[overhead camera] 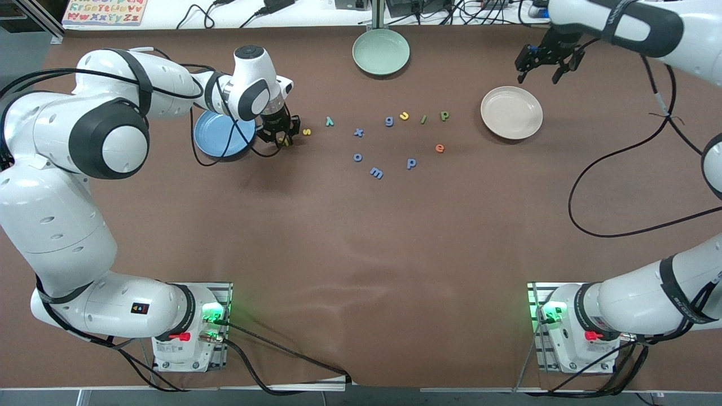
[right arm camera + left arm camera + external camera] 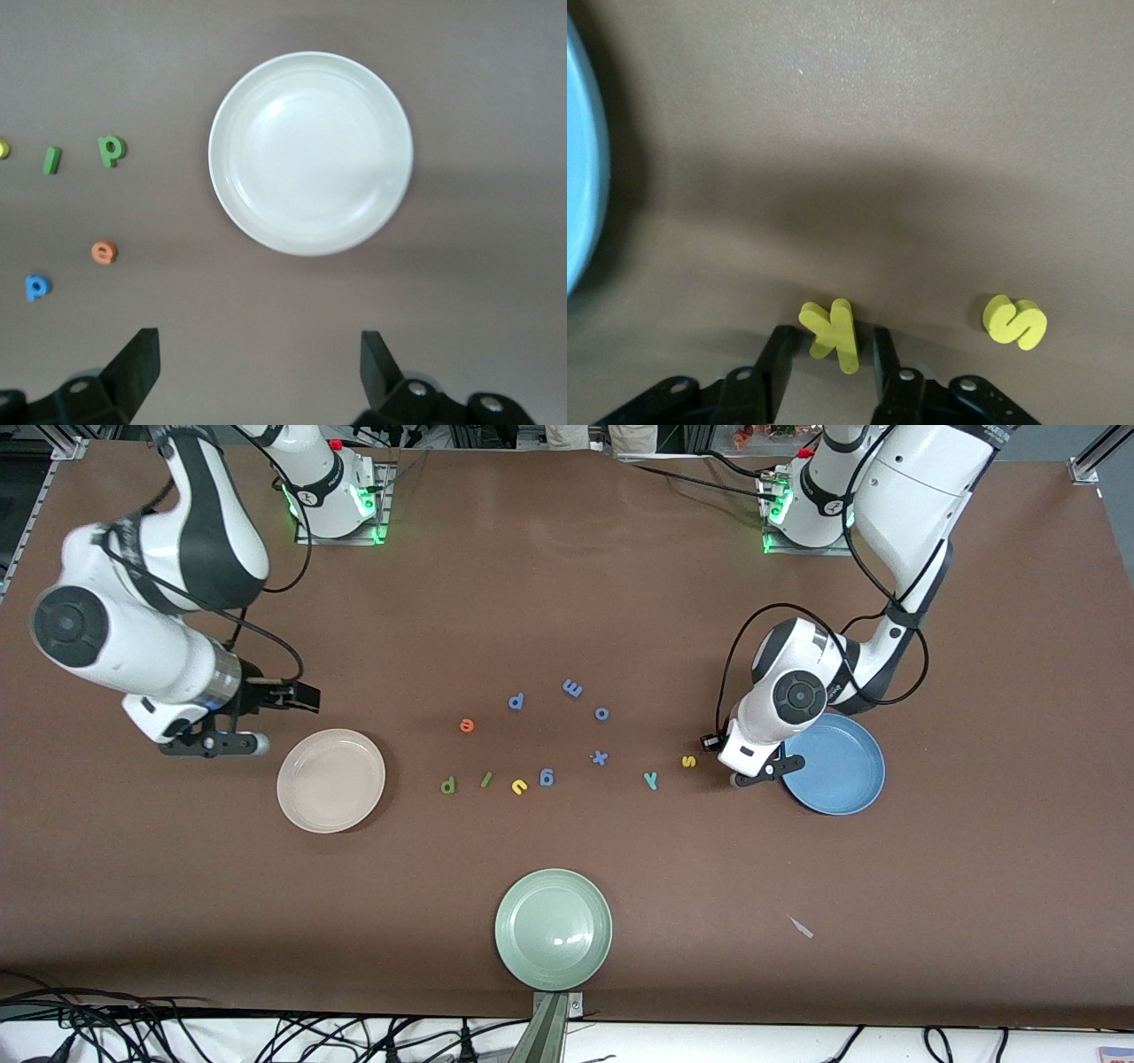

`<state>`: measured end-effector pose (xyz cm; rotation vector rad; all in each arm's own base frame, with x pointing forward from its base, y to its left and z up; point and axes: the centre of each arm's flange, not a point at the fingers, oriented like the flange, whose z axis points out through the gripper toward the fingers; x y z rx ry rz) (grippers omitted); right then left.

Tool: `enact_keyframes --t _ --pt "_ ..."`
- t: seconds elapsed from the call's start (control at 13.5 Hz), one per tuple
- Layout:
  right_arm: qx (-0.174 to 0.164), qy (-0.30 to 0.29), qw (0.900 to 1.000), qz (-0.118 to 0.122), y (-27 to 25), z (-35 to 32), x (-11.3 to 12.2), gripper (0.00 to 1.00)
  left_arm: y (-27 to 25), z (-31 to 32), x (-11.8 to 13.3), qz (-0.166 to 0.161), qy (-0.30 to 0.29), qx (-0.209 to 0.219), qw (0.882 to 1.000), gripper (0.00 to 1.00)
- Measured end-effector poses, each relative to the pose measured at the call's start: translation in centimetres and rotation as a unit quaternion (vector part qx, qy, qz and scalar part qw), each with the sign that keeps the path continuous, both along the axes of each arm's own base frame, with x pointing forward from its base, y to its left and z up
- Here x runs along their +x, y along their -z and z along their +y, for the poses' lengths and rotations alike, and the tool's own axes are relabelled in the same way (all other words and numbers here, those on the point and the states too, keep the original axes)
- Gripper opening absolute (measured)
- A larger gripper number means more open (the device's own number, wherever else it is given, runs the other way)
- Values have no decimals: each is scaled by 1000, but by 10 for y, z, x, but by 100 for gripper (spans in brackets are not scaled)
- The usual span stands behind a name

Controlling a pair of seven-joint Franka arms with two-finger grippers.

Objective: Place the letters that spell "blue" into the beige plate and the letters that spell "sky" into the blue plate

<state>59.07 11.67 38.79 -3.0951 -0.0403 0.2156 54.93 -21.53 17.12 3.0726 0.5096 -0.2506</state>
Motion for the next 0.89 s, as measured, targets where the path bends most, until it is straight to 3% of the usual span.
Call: enact_keyframes --t 0.07,0.15,0.37,0.67,0.89 --pt "1 0 1000 -7 16 13 -1 100 -1 0 1 -2 0 0 1000 26" --pt "0 8 1000 -14 30 28 -3 100 -3 1 3 -3 -2 0 1000 24" --pt "-2 31 999 -22 55 68 -10 100 -25 12 16 -1 0 14 1000 24" --pt "1 64 997 -39 83 114 -16 100 -85 34 34 -2 24 68 997 24" --pt "1 75 996 -39 115 151 -27 100 -79 96 45 1 54 102 993 24"
